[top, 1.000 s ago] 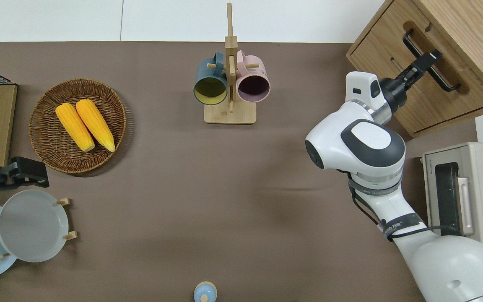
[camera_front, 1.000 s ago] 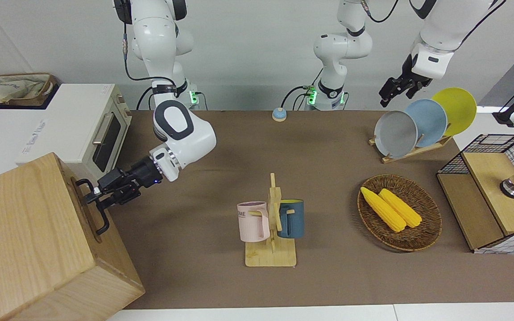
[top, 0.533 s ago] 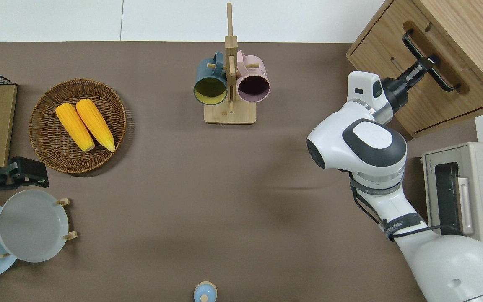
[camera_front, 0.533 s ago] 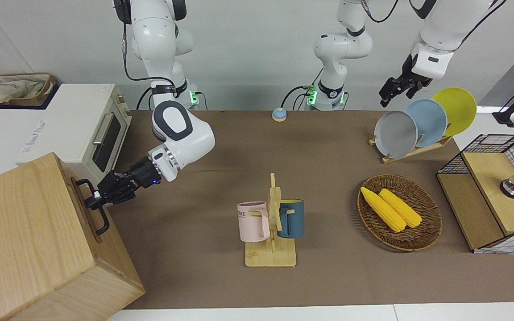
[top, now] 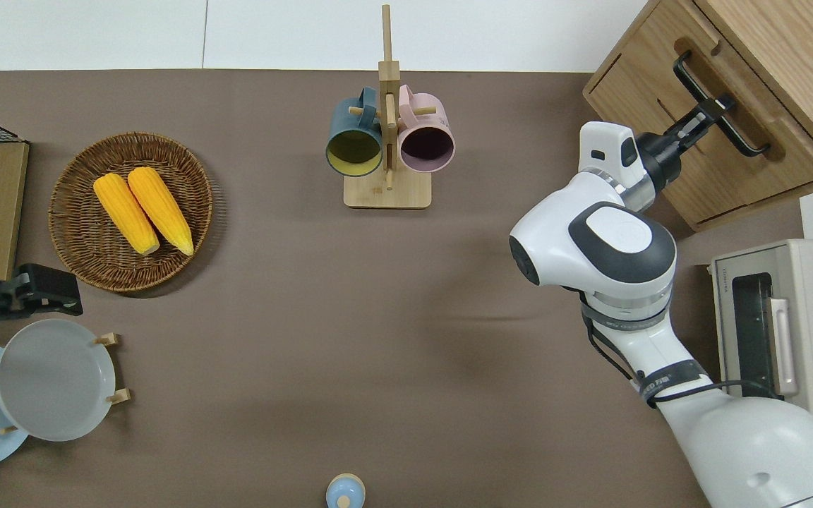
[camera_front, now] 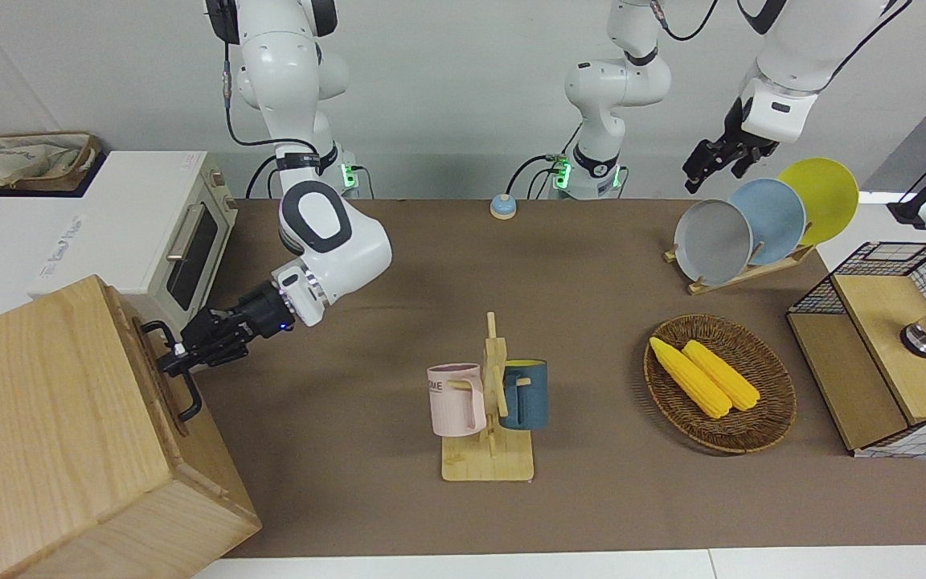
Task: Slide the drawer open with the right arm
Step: 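Pull the drawer handle toward the robot with the right gripper, then open the right gripper and withdraw it from the handle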
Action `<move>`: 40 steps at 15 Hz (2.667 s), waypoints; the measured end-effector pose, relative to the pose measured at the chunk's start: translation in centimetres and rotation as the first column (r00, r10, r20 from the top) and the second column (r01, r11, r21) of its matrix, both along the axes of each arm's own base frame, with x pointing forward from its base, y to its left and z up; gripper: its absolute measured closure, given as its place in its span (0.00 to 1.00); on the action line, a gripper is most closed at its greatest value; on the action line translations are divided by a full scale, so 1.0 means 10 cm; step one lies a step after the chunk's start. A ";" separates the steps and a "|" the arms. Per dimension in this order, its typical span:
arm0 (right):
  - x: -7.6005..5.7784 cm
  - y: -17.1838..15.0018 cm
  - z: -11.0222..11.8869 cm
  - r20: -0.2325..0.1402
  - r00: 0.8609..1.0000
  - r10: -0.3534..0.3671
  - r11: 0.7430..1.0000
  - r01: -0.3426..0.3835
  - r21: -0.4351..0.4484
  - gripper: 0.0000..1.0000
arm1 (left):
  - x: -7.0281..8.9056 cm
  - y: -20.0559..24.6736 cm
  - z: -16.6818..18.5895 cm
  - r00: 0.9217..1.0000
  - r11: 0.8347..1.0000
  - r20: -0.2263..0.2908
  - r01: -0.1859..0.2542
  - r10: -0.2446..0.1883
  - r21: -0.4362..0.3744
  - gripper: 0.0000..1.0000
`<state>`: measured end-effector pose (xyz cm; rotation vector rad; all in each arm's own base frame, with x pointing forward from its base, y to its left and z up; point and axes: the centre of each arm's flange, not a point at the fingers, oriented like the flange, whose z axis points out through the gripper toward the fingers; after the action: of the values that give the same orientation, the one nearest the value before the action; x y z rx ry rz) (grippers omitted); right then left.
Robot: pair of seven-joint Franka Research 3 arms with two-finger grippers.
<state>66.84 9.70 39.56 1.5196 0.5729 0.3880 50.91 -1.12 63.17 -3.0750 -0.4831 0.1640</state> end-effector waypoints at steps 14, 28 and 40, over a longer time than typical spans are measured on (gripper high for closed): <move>-0.48 1.04 0.07 -0.037 0.994 -0.104 0.994 0.105 0.029 0.81 | 0.00 0.00 0.00 1.000 1.000 0.000 0.000 0.000 0.000 0.00; -1.09 2.03 0.22 -0.089 0.988 -0.123 0.989 0.129 0.073 0.81 | 0.00 0.00 0.00 1.000 1.000 0.000 0.000 0.000 0.000 0.00; -1.22 2.19 0.27 -0.116 0.983 -0.141 0.985 0.152 0.085 0.81 | 0.00 0.00 0.00 1.000 1.000 0.000 0.000 0.000 0.000 0.00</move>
<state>54.63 31.56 42.23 1.6694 0.5301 0.2213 50.91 -1.12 63.17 -3.0750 -0.4831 0.1640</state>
